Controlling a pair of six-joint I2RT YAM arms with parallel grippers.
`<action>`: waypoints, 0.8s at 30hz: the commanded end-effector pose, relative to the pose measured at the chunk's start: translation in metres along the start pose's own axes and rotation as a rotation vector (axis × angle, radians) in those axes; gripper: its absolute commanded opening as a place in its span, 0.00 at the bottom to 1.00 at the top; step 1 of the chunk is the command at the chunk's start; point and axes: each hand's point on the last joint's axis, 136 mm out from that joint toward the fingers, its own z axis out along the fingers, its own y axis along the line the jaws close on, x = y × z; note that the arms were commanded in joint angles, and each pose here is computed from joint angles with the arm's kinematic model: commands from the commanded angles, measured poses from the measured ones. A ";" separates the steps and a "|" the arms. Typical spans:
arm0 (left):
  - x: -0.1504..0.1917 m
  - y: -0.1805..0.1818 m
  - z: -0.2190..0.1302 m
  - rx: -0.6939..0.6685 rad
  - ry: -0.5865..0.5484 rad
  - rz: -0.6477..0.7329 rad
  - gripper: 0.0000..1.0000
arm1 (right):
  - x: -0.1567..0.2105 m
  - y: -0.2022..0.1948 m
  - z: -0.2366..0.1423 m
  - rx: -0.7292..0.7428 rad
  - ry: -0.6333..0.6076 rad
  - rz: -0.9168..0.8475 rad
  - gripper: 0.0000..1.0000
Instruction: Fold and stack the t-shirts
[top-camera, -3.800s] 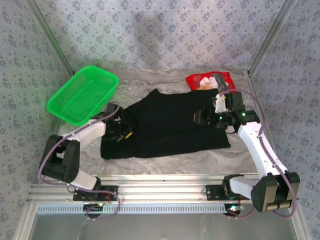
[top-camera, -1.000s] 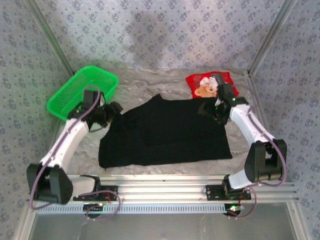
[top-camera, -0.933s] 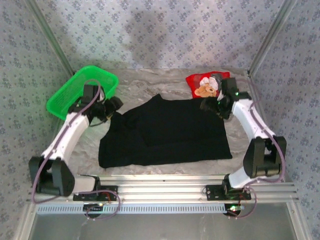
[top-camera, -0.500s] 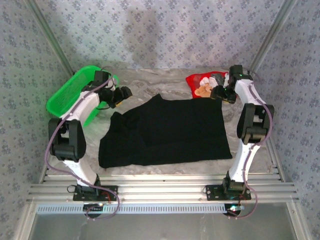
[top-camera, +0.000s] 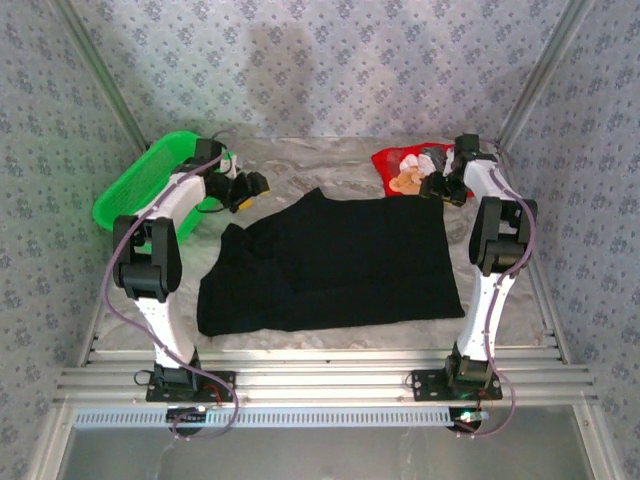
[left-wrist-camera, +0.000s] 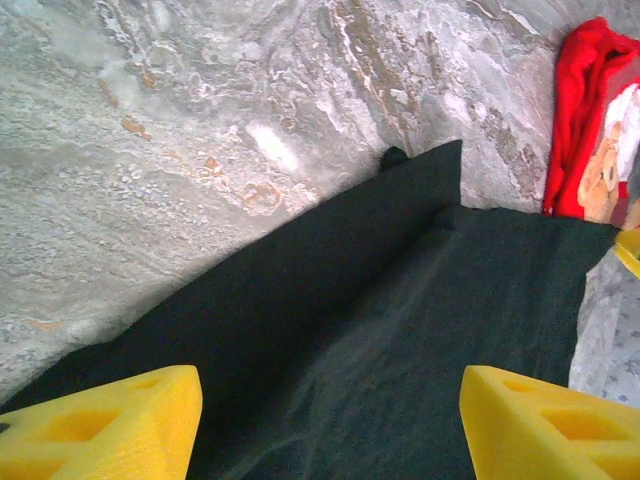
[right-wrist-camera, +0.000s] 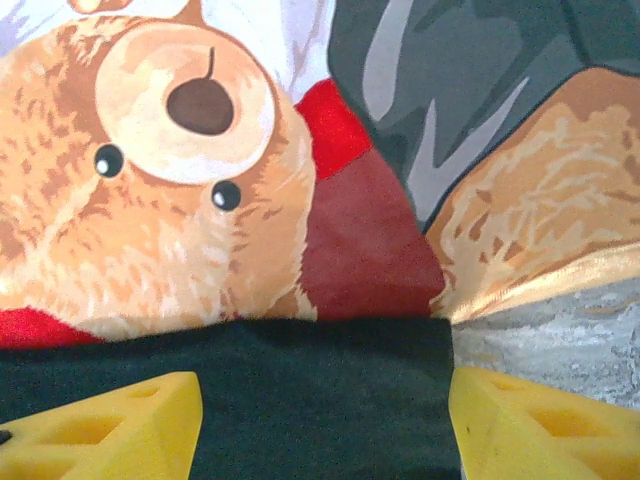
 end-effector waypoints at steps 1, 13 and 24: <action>0.001 -0.002 0.000 0.035 0.019 0.005 0.68 | 0.001 -0.005 0.015 0.024 0.007 0.022 0.67; 0.015 0.028 0.008 -0.139 0.060 -0.014 0.66 | -0.004 0.004 0.010 -0.001 -0.010 -0.021 0.22; 0.035 0.058 0.046 -0.381 0.228 0.109 0.63 | 0.017 0.021 -0.003 -0.037 0.028 -0.073 0.11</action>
